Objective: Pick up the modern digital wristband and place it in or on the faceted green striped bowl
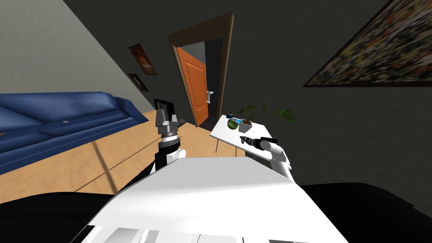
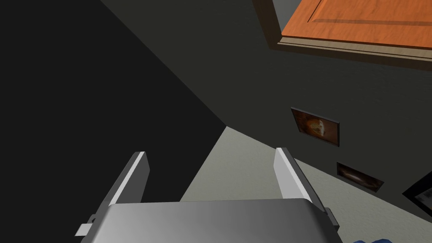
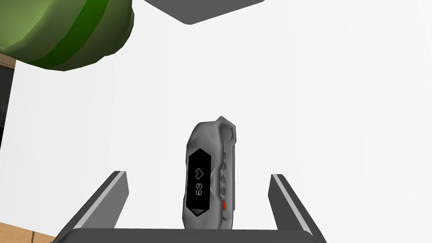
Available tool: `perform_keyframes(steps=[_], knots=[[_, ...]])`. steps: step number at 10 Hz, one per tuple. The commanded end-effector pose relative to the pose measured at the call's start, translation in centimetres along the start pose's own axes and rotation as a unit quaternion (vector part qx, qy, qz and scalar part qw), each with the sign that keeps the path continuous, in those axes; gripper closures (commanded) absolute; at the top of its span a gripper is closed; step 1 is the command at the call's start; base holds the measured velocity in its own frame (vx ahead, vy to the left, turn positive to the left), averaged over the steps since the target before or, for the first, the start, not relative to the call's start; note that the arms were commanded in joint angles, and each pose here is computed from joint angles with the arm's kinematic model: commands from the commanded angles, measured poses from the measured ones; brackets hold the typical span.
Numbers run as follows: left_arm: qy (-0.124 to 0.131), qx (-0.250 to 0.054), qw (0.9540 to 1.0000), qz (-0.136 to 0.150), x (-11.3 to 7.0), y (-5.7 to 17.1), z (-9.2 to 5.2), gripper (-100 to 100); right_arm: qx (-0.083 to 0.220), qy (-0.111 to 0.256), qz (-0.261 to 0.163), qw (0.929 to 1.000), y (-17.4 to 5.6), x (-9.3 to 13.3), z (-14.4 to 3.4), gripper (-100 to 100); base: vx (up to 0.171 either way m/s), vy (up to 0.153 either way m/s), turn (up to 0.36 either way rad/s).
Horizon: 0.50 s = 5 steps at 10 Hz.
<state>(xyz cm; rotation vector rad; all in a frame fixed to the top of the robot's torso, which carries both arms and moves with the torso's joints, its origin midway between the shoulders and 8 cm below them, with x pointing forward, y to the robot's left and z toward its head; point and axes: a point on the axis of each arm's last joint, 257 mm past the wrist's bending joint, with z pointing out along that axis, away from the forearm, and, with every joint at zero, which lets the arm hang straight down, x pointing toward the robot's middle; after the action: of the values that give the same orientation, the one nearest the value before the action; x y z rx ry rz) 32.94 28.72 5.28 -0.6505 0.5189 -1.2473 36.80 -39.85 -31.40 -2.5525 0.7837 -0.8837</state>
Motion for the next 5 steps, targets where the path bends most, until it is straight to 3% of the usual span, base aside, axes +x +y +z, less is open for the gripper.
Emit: perform_keyframes(steps=[1,2,3,5], knots=[[0.000,0.000,1.0000,0.000,0.00,0.00,0.00,0,0.000,0.001,-0.001,1.0000,0.32,-0.25,0.73,-100,0.049,0.010,0.006],[0.000,0.000,1.0000,0.000,0.00,0.00,0.00,0,0.000,0.000,0.000,1.0000,0.26,-0.18,0.43,-100,0.022,0.006,0.001],[0.000,0.000,1.0000,0.000,0.00,0.00,0.00,0,0.000,0.001,-0.001,1.0000,0.28,-0.17,0.49,100,0.000,0.000,0.000],[0.000,0.000,1.0000,0.000,0.00,0.00,0.00,0,0.000,0.001,-0.001,1.0000,0.27,-0.16,0.48,100,0.000,0.000,0.000]])
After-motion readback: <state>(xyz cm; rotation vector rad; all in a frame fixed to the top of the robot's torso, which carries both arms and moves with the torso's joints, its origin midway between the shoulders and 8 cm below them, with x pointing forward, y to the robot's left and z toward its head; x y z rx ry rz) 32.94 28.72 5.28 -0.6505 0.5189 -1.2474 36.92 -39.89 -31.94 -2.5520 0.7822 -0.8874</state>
